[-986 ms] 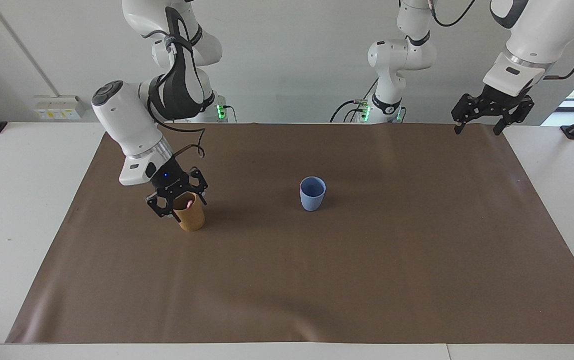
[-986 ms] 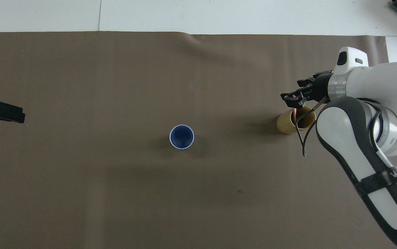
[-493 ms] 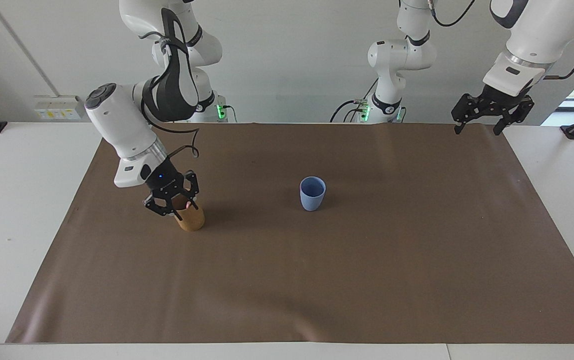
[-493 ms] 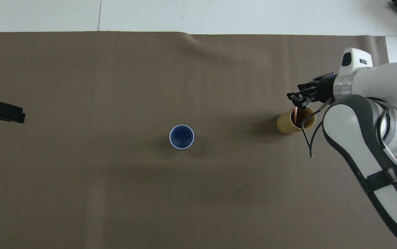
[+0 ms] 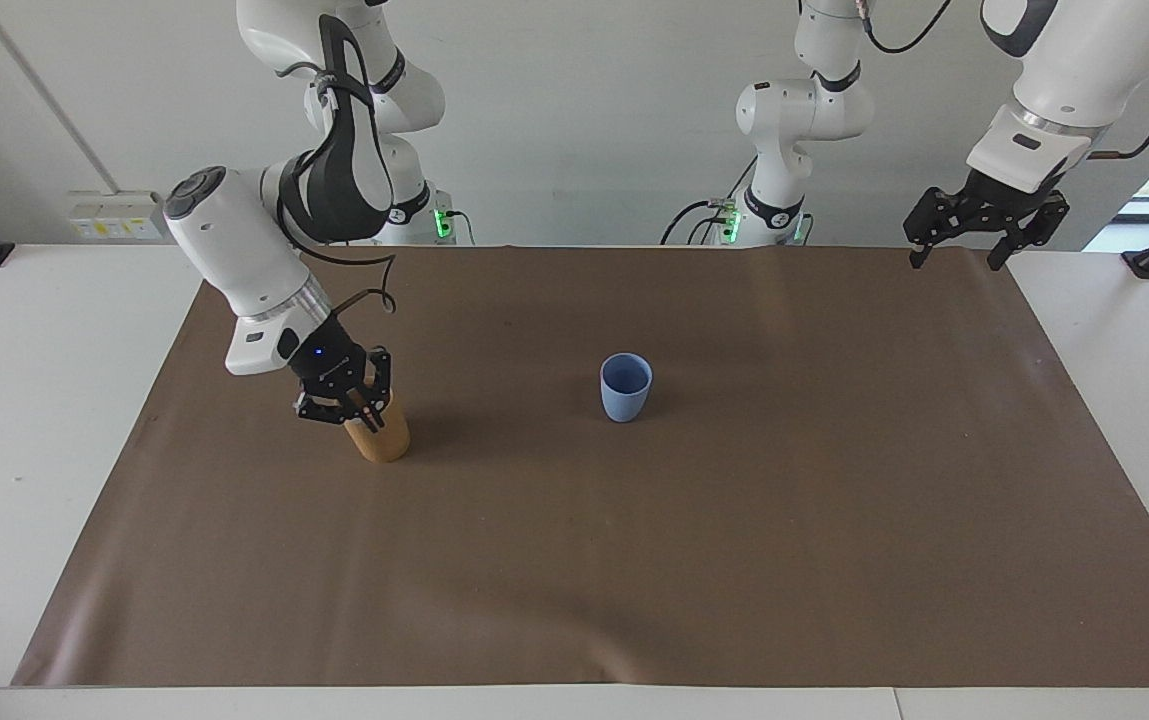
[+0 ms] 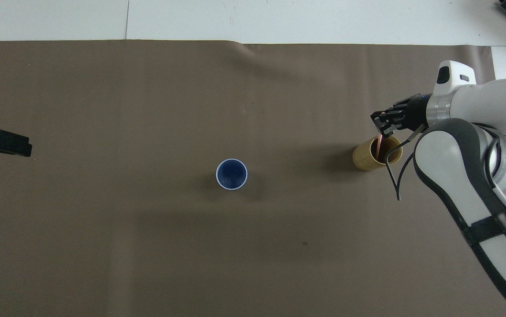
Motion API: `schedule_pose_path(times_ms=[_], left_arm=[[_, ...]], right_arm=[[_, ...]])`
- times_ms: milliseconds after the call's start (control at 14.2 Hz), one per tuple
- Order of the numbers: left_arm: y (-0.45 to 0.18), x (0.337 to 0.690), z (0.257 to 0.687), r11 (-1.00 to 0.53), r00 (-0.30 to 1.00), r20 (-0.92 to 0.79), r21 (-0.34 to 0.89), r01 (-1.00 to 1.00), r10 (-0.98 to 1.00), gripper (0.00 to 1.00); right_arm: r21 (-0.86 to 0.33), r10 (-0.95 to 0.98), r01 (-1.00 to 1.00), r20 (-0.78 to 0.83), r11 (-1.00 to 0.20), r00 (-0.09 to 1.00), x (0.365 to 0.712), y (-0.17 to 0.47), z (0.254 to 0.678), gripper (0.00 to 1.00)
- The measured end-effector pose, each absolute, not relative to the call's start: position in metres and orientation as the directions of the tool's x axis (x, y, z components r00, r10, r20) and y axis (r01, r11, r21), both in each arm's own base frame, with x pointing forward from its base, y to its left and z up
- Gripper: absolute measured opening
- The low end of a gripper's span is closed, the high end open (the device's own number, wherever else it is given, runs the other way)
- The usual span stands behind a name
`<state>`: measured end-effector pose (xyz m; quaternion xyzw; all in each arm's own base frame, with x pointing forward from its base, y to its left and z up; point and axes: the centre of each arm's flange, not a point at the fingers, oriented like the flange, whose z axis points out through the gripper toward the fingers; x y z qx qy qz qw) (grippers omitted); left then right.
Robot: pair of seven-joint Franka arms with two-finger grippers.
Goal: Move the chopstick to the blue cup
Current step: 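Lift the pink stick out of the yellow cup with the right gripper, then carry the pink stick over the blue cup and lower it inside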
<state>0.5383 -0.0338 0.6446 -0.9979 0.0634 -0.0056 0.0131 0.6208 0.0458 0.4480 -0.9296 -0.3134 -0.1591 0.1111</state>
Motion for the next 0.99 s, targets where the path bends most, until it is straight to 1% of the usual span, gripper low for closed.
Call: schedule_pose_path(times_ms=[141, 282, 775, 986], left_arm=[[-0.034, 0.538, 0.645, -0.992, 0.992, 0.010, -0.027, -0.126, -0.127, 1.00], [-0.034, 0.538, 0.645, -0.992, 0.992, 0.010, -0.027, -0.126, -0.127, 1.00], [-0.034, 0.538, 0.645, -0.992, 0.992, 0.010, -0.027, -0.126, -0.127, 1.00], [-0.034, 0.538, 0.645, -0.992, 0.992, 0.010, -0.027, -0.126, -0.127, 1.00]], right_arm=[[-0.102, 0.547, 0.620, 0.375, -0.778, 0.748, 0.621, 0.045, 0.457, 0.08], [-0.108, 0.549, 0.625, 0.379, -0.773, 0.745, 0.619, 0.042, 0.475, 0.08], [-0.119, 0.546, 0.642, 0.425, -0.758, 0.723, 0.595, 0.041, 0.569, 0.08], [-0.142, 0.502, 0.608, 0.436, -0.781, 0.747, 0.593, 0.056, 0.593, 0.08]])
